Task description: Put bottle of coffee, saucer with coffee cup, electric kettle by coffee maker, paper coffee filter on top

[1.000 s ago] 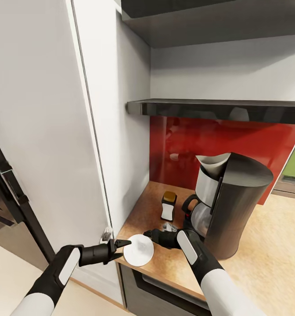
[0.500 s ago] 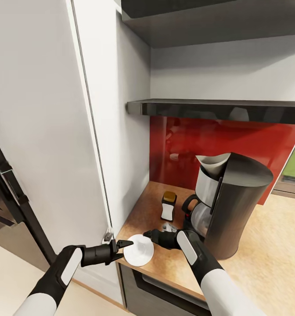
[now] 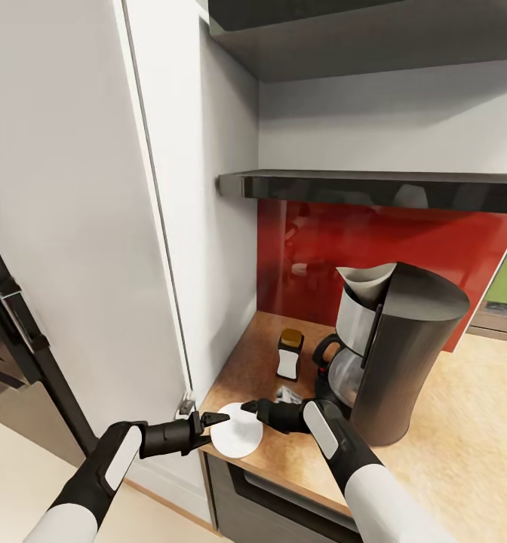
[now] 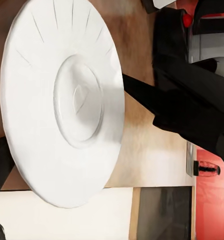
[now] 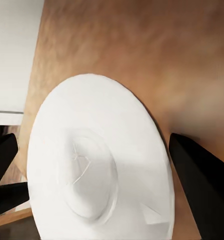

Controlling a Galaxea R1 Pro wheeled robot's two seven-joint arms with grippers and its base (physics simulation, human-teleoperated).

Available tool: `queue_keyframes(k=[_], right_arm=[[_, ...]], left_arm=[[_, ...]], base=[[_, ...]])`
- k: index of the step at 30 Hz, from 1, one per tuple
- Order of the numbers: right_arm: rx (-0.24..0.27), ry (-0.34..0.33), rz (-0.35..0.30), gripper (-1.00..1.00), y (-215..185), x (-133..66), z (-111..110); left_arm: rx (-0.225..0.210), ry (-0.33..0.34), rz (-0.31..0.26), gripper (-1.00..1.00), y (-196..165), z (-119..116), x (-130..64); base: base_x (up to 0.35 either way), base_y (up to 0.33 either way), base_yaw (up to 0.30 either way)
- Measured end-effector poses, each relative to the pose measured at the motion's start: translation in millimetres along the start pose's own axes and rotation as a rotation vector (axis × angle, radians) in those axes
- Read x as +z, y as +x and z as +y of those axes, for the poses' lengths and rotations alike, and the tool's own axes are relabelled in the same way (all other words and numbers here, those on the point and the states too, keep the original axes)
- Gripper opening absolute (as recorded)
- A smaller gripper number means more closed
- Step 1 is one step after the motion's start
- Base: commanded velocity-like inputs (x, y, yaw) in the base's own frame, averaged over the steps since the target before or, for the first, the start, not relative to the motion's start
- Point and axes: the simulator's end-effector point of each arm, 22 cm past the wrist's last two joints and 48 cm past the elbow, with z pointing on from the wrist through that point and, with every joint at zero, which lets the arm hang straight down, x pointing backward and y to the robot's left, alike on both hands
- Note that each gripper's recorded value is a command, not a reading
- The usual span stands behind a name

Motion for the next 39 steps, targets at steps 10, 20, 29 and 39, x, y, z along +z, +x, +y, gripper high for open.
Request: queue_keyframes(k=[10,20,29,39], right_arm=[[0.0,-0.003,0.0,1.0,0.0,0.1,0.5],[0.0,-0.003,0.0,1.0,0.0,0.1,0.5],[0.001,-0.003,0.0,1.0,0.0,0.1,0.5],[0.001,-0.004,0.0,1.0,0.1,0.2,0.6]], left_arm=[[-0.001,0.01,0.008,1.0,4.5,-5.4,7.4],[-0.003,0.015,0.015,1.0,7.5,-8.1,11.2],[-0.001,0.008,0.018,-1.0,8.0,-6.3,10.7],[-0.004,0.011,0.015,-1.0,7.0,-7.0,10.0]], base=[[0.0,0.0,0.0],[0.0,0.0,0.0],[0.0,0.0,0.0],[0.0,0.0,0.0]])
